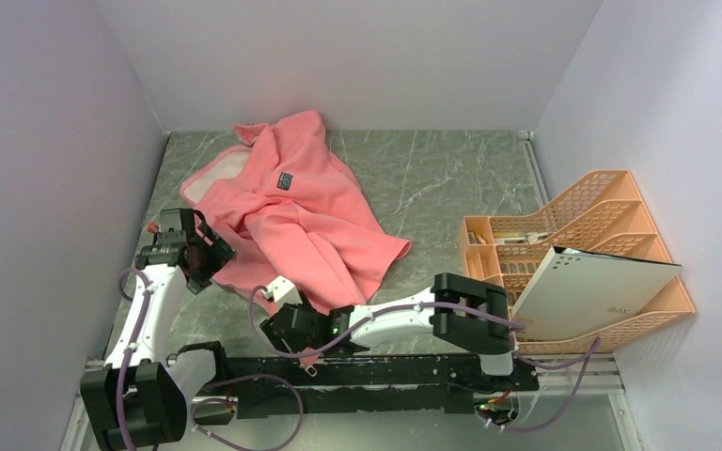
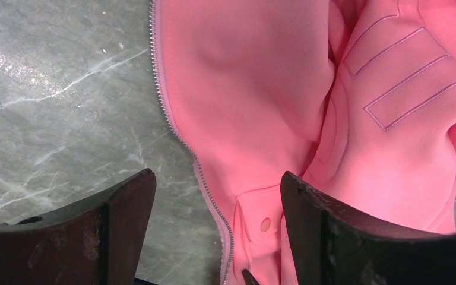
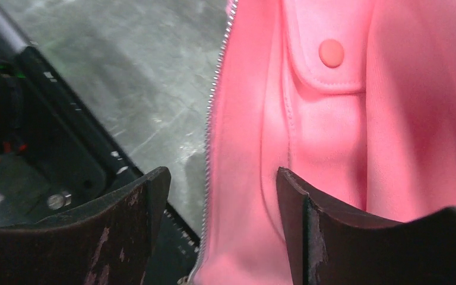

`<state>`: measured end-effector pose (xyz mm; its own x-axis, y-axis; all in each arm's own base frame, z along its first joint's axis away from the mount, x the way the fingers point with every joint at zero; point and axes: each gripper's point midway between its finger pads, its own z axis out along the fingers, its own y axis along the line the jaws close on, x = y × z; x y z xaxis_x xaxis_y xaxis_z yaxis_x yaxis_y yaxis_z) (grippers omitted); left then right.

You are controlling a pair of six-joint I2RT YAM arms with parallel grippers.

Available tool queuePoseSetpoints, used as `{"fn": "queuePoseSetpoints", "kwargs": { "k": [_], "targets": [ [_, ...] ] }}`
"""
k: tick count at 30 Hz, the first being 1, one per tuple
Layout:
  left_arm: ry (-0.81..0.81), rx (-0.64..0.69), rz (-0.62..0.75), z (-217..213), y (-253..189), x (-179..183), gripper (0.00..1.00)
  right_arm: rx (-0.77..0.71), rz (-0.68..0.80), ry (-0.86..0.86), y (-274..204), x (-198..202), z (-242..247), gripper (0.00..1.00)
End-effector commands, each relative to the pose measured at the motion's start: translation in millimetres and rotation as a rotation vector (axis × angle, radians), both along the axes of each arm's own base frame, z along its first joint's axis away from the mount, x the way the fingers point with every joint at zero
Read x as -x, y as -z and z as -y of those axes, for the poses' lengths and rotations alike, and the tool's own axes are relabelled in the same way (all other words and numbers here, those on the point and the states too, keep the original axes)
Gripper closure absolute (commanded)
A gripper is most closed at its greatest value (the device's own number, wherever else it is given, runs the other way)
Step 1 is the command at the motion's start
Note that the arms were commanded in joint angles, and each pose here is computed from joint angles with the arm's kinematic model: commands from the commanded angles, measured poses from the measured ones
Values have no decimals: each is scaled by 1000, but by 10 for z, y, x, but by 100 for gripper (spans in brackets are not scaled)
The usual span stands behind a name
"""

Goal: Zip up the jacket
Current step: Flatten out the jacket at the center of the board.

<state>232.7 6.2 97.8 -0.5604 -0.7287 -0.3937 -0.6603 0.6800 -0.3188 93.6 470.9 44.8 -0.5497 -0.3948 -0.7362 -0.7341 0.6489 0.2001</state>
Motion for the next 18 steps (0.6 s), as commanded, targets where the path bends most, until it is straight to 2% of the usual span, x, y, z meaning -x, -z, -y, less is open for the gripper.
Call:
{"fn": "queuePoseSetpoints", "kwargs": {
  "k": [1,6,8,12,14,18],
  "targets": [
    [-17,21,46,15,-83,-68,18,-3,47,47,122,-153,-84,32],
    [-6,15,37,14,-82,-49,18,6,108,105,149,-290,-41,50],
    [-8,16,36,17,-79,-36,18,-14,130,121,52,-344,-14,61],
    [-9,31,41,43,-54,-24,18,-94,101,116,-170,-414,-14,92],
    [0,47,39,75,-30,-23,18,-149,76,96,-303,-464,-19,99],
    [16,82,38,146,18,4,18,-217,48,44,-528,-510,-67,100]
  ]
}}
